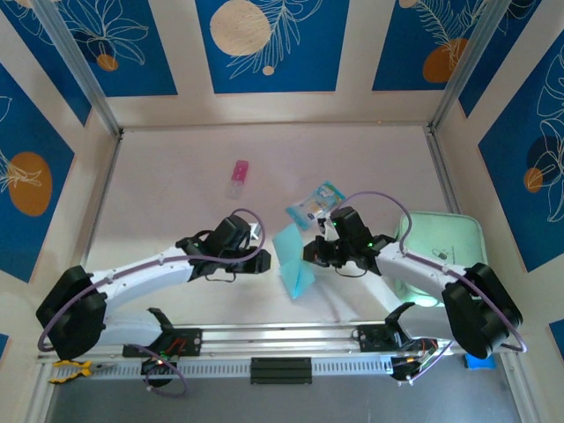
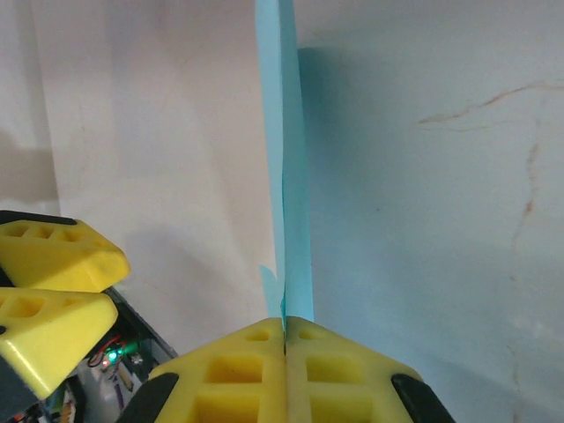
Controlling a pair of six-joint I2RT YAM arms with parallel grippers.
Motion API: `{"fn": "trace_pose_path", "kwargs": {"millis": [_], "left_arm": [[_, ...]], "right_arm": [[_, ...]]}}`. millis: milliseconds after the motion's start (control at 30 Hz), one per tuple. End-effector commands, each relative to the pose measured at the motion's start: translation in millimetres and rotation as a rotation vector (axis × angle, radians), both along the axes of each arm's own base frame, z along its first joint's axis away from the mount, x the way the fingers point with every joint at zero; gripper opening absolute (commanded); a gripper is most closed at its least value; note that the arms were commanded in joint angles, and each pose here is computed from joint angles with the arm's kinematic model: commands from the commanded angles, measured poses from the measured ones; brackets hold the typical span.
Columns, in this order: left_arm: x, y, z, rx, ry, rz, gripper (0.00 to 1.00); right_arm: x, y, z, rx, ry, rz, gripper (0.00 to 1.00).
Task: Fold a paper plane with a square sheet of paper (pick it up from the middle)
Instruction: Turn over the paper at the bottom-center of the table.
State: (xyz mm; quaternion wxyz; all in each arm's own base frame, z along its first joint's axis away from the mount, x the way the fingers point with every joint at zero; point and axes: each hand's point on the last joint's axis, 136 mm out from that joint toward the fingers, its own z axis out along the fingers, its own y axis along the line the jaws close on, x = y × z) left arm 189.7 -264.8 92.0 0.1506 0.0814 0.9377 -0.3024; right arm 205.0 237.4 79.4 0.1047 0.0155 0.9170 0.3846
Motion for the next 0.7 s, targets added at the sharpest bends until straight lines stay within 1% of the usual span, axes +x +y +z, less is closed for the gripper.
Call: {"fn": "trace_pose_path", "kwargs": {"millis": [0,167,267,400,533,600,667], "left_arm": [[5.7,0.7,3.8,0.024,-0.003,-0.002,0.37],[4.1,-2.5,4.6,-0.036,-0.004,0.017,0.38],[2.7,1.8,0.4,-0.044,0.001,0.021,0.39],[8.8,7.6,1.4,-0.058,0.003,0.034,0.40],[13.0,22.0,5.5,-0.050,-0.014,0.067,0.40],[13.4,34.9,3.9,-0.034,-0.024,0.103,0.43],[13.3,46.3,2.1,-0.045,-0.022,0.139,0.47]], "right_arm": [[-6.9,-7.1,2.2,-0.084,-0.014,0.003,0.04],[-14.7,-15.1,7.6,-0.214,-0.038,0.012,0.04],[-17.1,-24.4,12.1,-0.307,-0.063,0.007,0.04],[-16.3,-33.7,26.0,-0.401,-0.123,-0.013,0.04],[-12.1,-48.6,40.6,-0.545,-0.181,-0.064,0.04],[-10.5,-52.6,47.1,-0.609,-0.214,-0.075,0.04],[-8.9,-55.0,52.0,-0.673,-0.243,-0.081,0.04]]}}
